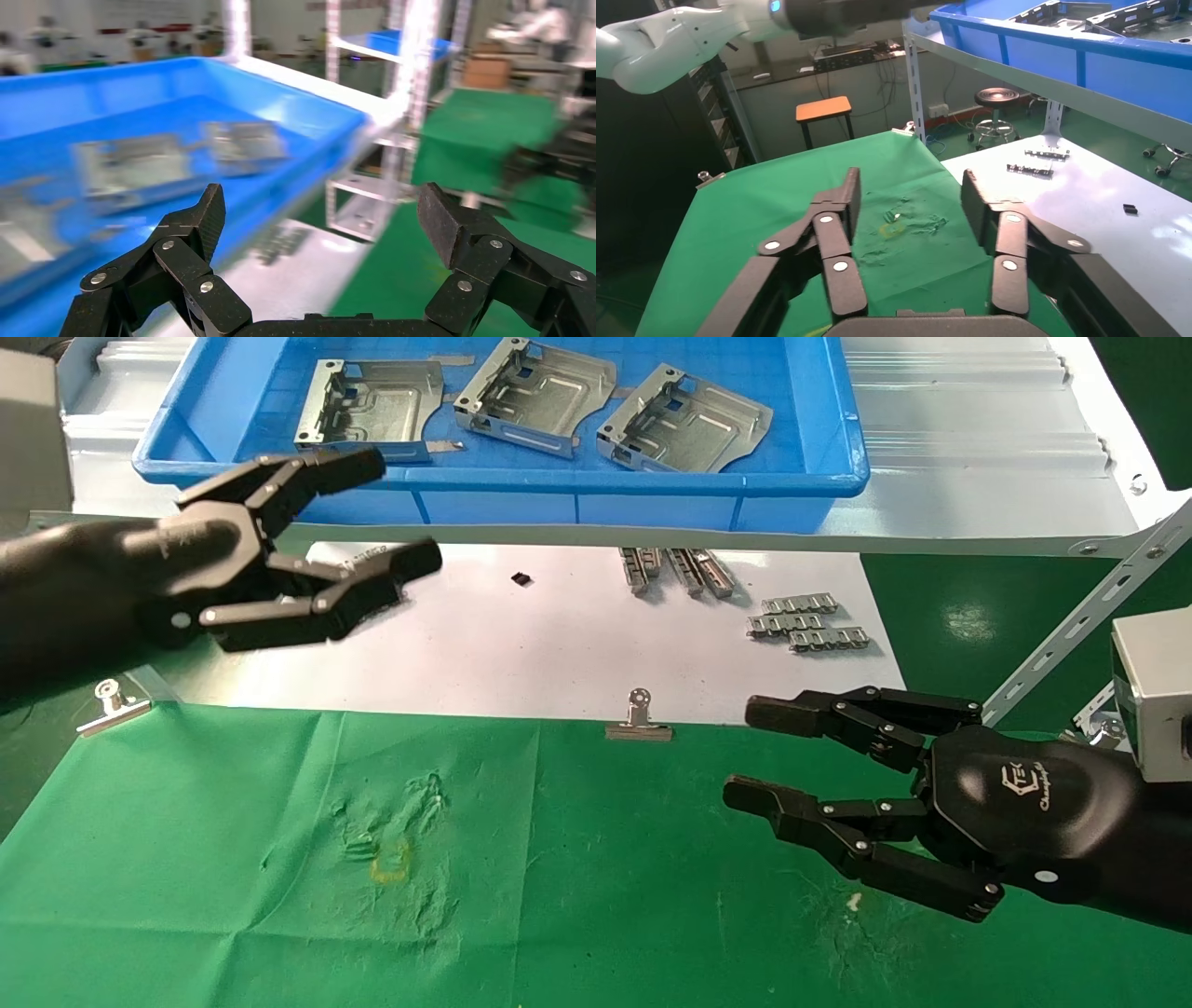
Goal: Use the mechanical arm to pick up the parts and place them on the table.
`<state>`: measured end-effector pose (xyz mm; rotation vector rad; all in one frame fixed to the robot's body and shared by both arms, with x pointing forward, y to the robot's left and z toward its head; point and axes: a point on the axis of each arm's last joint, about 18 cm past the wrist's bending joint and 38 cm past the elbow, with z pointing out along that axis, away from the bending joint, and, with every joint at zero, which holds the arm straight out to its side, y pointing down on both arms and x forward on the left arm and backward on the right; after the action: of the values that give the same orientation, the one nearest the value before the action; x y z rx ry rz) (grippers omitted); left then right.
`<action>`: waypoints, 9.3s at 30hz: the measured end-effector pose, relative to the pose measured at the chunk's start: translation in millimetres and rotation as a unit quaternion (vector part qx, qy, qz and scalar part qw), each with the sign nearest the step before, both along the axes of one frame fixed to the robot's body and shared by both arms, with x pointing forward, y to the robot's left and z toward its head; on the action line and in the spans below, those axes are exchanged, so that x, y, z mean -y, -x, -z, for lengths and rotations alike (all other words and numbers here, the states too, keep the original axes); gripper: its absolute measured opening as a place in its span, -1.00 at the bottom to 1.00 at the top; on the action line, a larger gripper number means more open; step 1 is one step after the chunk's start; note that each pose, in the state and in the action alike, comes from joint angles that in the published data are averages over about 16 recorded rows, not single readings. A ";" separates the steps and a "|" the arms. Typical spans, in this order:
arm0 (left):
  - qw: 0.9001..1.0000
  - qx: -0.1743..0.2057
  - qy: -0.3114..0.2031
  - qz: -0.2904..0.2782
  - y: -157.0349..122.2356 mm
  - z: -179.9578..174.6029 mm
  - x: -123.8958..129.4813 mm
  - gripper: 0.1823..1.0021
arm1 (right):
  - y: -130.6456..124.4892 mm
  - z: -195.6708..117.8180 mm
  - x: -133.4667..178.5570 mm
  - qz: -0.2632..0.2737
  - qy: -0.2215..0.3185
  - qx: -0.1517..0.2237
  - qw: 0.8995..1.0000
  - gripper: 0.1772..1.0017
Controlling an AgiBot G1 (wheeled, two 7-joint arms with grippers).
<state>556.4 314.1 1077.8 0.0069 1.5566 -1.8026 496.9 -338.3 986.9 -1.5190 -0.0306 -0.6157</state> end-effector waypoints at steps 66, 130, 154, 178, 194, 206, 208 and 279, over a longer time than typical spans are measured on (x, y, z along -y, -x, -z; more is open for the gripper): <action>0.957 -0.124 0.060 -0.255 -120.6 -101.1 -33.6 0.33 | 0.0 0.0 0.0 0.000 0.000 0.000 1.000 -0.96; 0.973 0.088 -0.214 -0.023 28.1 -35.8 -41.2 -0.78 | 0.0 0.0 0.0 0.000 0.000 0.000 1.000 -0.96; 0.906 0.055 -0.417 -0.041 -16.5 105.9 -64.6 -0.78 | 0.0 0.0 0.0 0.000 0.000 0.000 1.000 -0.96; 0.898 0.081 -0.424 -0.082 -74.7 139.3 -46.6 -0.78 | 0.0 0.0 0.0 0.000 0.000 0.000 1.000 -0.96; 0.889 0.099 -0.437 -0.093 -87.6 145.5 -46.3 -0.78 | 0.0 0.0 0.0 0.000 0.000 0.000 1.000 -0.96; 0.896 0.111 -0.420 -0.089 -83.0 136.5 -49.0 -0.58 | 0.0 0.0 0.0 0.000 0.000 0.000 1.000 -0.96; 0.903 0.106 -0.407 -0.083 -78.6 133.2 -49.1 -0.52 | 0.0 0.0 0.0 0.000 0.000 0.000 1.000 -0.96; 0.982 -0.040 -0.135 0.130 78.4 86.1 13.4 1.00 | 0.0 0.0 0.1 0.000 0.000 0.000 1.000 0.99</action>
<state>478.0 300.7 991.7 0.2824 1.9209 -1.7890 496.9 -338.4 986.9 -1.5189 -0.0303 -0.6158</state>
